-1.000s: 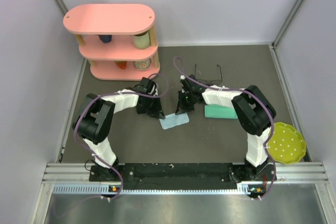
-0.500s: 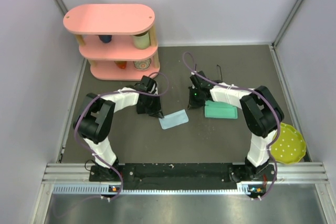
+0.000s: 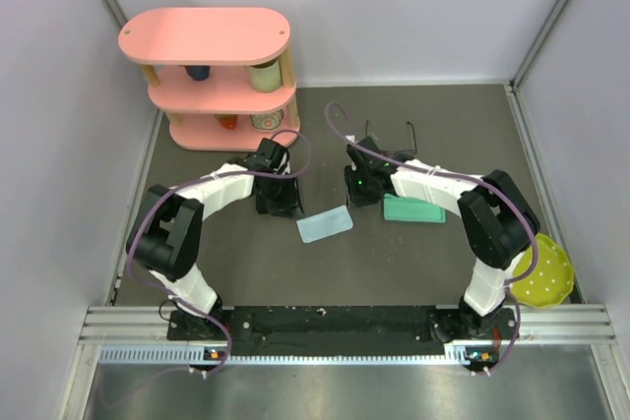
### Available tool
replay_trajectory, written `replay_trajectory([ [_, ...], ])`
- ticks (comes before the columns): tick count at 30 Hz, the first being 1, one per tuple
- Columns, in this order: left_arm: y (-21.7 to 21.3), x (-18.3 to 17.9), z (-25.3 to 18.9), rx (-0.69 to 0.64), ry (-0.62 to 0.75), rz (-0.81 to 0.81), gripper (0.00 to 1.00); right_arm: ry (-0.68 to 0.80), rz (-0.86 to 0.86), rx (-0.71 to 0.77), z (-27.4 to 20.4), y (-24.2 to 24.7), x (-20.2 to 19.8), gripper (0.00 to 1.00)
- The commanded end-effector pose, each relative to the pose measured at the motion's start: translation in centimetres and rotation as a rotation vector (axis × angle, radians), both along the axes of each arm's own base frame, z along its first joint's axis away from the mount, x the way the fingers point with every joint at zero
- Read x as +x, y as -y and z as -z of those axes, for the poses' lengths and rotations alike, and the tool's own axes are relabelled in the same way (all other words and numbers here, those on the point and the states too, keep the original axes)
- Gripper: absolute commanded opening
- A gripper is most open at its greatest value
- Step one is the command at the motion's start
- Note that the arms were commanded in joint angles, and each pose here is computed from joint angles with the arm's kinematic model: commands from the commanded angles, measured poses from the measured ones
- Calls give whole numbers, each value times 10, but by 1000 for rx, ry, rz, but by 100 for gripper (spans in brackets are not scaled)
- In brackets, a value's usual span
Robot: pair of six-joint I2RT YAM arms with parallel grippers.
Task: Organize the sunglasses
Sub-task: Smooth out the folded cleaning cloth at the center of the board, then pick up the folded cleaning cloth from the center of the board.
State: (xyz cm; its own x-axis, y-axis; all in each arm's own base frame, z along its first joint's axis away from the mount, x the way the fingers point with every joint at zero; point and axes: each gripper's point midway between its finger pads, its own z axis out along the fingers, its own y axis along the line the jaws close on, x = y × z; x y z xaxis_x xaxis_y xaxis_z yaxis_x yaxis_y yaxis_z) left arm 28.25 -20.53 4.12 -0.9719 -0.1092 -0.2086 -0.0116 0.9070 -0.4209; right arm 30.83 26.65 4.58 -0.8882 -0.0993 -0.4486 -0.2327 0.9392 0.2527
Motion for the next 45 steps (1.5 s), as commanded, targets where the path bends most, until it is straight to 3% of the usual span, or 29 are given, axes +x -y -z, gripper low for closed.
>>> replay_trajectory([
  [1, -12, 0, -9, 31, 38, -51, 41, 37, -72, -49, -10, -13, -6, 32],
  [27, -35, -9, -9, 81, 66, -133, 43, -31, -179, -230, 34, -28, -29, 34],
  [34, -37, -9, -9, 79, 67, -135, 43, -71, -167, -286, 47, -24, -35, 21],
  [43, -42, -14, -7, 82, 66, -140, 43, -102, -170, -370, 60, -23, -41, 18],
  [45, -43, -16, -6, 80, 61, -140, 43, -110, -157, -388, 63, -22, -42, 13],
])
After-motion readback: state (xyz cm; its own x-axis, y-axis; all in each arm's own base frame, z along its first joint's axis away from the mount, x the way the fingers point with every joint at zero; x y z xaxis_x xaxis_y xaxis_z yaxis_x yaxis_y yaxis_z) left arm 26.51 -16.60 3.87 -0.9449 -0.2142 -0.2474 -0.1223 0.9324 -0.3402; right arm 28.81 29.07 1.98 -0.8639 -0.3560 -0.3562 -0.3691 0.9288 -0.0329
